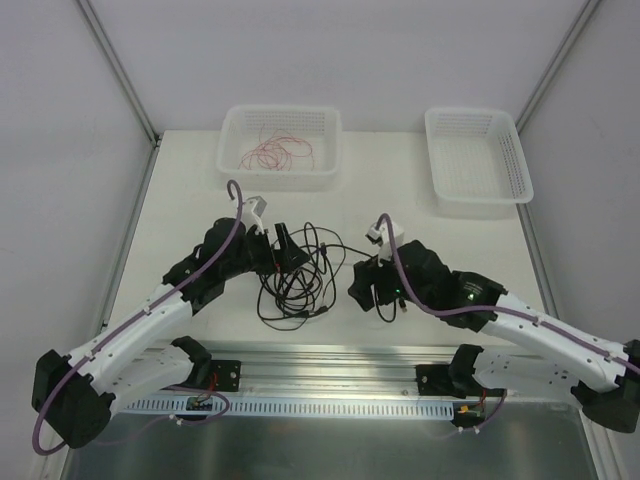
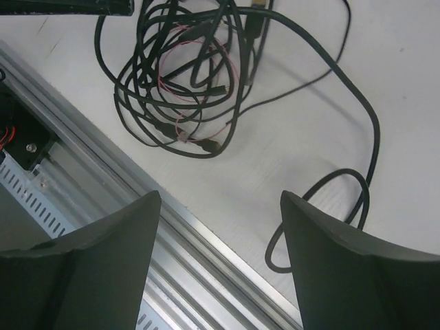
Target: Untangle the cables
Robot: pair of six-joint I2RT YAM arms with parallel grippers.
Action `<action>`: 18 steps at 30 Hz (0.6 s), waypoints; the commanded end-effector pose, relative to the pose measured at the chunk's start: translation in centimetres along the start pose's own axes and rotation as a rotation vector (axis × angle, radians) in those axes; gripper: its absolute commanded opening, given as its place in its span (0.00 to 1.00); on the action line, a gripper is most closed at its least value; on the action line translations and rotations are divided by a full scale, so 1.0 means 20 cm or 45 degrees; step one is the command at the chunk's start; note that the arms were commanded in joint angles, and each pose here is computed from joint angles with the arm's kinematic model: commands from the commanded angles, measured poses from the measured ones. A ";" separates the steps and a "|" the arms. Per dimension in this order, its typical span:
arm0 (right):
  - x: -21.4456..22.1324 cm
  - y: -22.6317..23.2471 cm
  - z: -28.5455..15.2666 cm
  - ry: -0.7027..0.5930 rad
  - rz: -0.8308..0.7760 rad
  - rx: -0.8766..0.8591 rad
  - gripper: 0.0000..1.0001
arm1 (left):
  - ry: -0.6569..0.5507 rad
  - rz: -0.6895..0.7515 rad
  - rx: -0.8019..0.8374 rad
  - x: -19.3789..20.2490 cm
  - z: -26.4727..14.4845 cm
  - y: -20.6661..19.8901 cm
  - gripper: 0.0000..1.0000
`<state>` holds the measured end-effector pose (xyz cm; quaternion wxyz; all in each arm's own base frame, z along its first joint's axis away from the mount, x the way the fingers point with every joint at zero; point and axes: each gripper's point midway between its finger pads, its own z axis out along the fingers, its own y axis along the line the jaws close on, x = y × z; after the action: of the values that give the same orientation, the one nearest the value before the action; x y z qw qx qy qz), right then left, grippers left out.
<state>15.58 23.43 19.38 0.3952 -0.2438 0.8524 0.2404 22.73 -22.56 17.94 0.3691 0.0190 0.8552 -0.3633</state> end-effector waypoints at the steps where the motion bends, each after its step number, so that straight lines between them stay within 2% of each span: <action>1: -0.11 0.16 0.04 -0.049 -0.124 -0.133 0.74 | -0.143 -0.019 -0.031 -0.05 -0.08 0.03 0.98; 6: -0.11 0.37 0.18 -0.022 -0.167 -0.277 0.75 | -0.234 -0.040 -0.211 -0.03 -0.21 0.19 0.99; 7: -0.11 0.40 0.20 -0.016 -0.177 -0.301 0.74 | -0.213 -0.048 -0.264 0.01 -0.23 0.24 0.98; 8: -0.11 0.52 0.28 -0.004 -0.204 -0.394 0.73 | -0.220 -0.051 -0.313 0.03 -0.25 0.30 0.93; 11: -0.10 0.60 0.35 0.025 -0.209 -0.459 0.71 | -0.196 -0.057 -0.329 0.08 -0.26 0.33 0.90; 14: -0.11 0.62 0.46 0.034 -0.181 -0.395 0.68 | -0.168 -0.084 -0.328 0.14 -0.25 0.36 0.85; 18: -0.18 0.58 0.52 -0.026 -0.129 -0.278 0.58 | -0.122 -0.084 -0.320 0.20 -0.24 0.38 0.80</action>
<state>14.60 37.32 14.57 0.3268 -0.3655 0.8233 0.2861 19.46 -15.02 13.45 0.4037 -0.0701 0.8723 -0.2667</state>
